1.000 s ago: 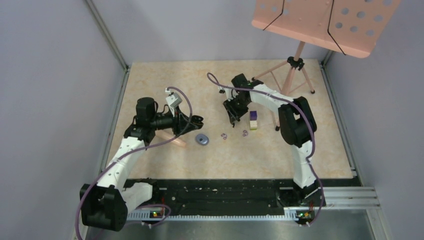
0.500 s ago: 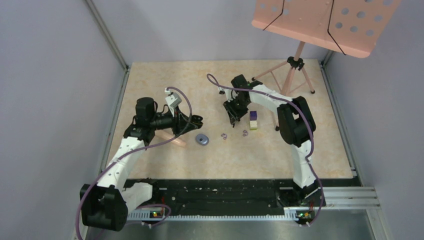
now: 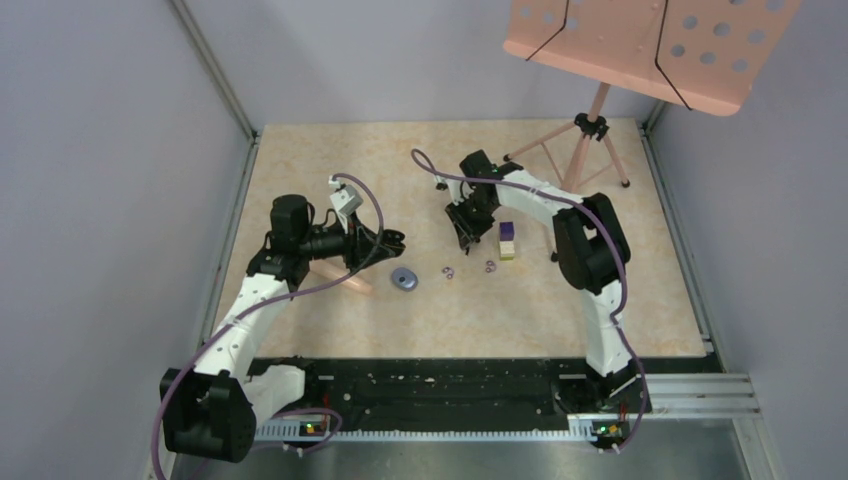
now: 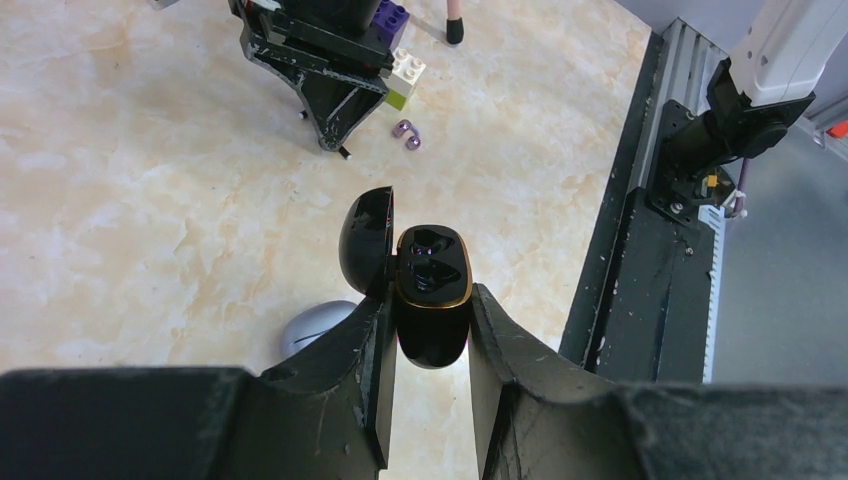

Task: Insert the wireless bluetooth earbuds into the charging case
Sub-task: Pick up the earbud from the center of the board.

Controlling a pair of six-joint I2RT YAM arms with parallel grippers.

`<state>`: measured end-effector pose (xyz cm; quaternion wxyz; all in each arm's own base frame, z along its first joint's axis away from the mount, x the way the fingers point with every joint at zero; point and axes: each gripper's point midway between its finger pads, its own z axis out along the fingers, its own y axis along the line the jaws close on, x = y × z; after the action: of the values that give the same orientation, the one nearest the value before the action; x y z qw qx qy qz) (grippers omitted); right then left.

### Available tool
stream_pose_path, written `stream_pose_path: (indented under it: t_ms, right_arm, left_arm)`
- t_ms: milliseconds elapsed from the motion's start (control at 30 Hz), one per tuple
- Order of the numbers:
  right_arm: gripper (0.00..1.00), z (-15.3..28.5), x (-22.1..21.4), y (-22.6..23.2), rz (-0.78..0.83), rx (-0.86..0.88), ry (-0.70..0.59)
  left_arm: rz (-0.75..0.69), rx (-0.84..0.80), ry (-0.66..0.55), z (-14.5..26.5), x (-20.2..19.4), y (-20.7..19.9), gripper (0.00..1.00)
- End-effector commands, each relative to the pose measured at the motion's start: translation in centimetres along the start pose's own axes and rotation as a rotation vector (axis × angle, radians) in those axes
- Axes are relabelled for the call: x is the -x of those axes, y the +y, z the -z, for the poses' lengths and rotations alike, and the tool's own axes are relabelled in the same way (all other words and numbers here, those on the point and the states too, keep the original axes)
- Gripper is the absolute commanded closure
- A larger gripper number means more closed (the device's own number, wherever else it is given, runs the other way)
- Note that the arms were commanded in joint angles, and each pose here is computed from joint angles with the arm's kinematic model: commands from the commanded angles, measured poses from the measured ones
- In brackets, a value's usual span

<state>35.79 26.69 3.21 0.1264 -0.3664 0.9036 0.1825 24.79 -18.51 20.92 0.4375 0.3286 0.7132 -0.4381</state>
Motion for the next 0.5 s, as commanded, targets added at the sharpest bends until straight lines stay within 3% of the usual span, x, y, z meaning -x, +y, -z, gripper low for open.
stream_pose_path:
  t_ms: [0,333,467]
  right_arm:
    - [0.7,-1.31,-0.55,0.4,0.0,0.006,0.031]
    - [0.71,-1.52,-1.08,0.47,0.005,-0.001,0.046]
    - [0.78,-1.5,-1.12,0.58,0.008,0.0,0.046]
  left_arm:
    - [-0.045,-0.001,-0.016,0.32,0.51,-0.24,1.0]
    - [-0.044,0.0,-0.015,0.29,0.31,-0.14,1.0]
    - [-0.043,0.0,-0.014,0.29,0.2,-0.11,1.0]
